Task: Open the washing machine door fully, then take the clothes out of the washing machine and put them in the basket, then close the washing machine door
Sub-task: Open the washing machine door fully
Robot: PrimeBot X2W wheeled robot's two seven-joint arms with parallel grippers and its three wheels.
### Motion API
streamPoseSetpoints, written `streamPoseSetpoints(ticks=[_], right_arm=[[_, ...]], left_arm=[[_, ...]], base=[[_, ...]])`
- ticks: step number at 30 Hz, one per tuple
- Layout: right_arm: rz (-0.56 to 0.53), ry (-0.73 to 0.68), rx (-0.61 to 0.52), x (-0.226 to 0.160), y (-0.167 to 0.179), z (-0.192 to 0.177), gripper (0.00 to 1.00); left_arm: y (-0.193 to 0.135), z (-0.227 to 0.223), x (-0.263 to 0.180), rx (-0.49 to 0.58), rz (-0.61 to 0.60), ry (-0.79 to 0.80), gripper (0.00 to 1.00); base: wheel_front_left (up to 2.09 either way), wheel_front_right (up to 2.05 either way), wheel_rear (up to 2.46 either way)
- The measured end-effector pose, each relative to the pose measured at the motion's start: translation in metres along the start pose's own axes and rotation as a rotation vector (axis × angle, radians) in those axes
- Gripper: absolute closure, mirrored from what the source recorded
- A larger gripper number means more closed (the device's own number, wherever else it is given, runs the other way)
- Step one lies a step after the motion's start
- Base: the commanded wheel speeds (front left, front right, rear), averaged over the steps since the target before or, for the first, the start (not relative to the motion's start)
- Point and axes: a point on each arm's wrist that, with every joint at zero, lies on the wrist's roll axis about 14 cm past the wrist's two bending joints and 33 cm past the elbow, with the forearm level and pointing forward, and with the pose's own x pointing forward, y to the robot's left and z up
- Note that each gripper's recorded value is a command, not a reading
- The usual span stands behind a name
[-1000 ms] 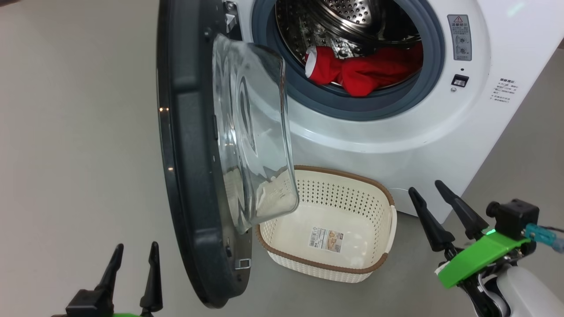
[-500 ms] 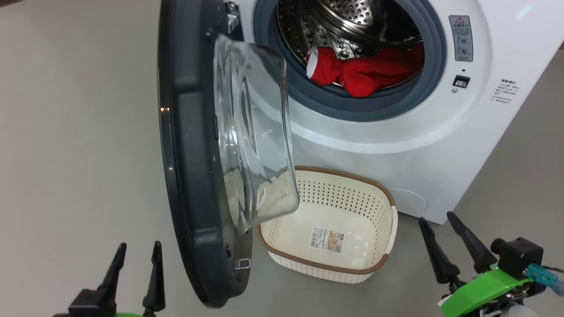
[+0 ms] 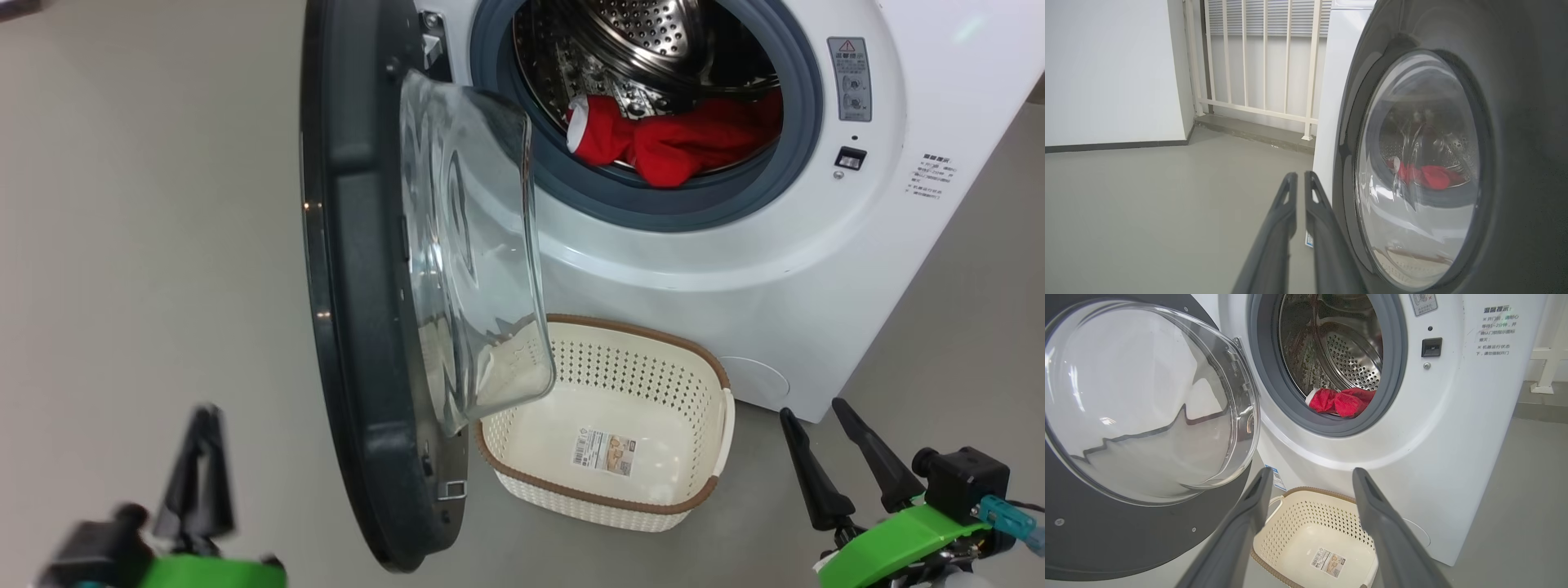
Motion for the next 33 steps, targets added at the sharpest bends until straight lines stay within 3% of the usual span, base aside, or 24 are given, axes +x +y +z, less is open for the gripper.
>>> streamPoseSetpoints(ticks=[6, 9, 13, 19, 23, 28, 33], right_arm=[[0.003, 0.004, -0.005, -0.003, 0.002, -0.001, 0.0], [0.003, 0.001, -0.007, -0.003, 0.002, 0.001, 0.0], [0.0, 0.0, -0.009, -0.005, 0.001, 0.001, 0.0], [0.003, 0.003, -0.027, -0.005, 0.001, 0.001, 0.0], [0.004, 0.006, -0.026, -0.006, 0.001, 0.0, 0.0], [0.009, 0.013, -0.025, -0.005, 0.002, -0.003, 0.0], [0.015, 0.017, -0.023, -0.004, 0.004, -0.005, 0.0]], left_arm=[[-0.008, 0.094, 0.016, -0.064, -0.029, -0.296, 1.0], [-0.029, 0.131, 0.012, -0.084, -0.099, -0.415, 1.0], [-0.071, 0.149, 0.003, -0.123, -0.234, -0.468, 1.0], [-0.14, 0.111, -0.022, -0.205, -0.449, -0.33, 1.0], [-0.167, 0.065, -0.038, -0.225, -0.526, -0.17, 1.0], [-0.169, 0.011, -0.049, -0.227, -0.519, 0.028, 1.0], [-0.155, -0.009, -0.047, -0.228, -0.456, 0.092, 1.0]], base=[[0.0, 0.0, 0.0], [0.0, 0.0, 0.0], [0.0, 0.0, 0.0], [0.0, 0.0, 0.0], [0.0, 0.0, 0.0], [0.0, 0.0, 0.0], [0.0, 0.0, 0.0]])
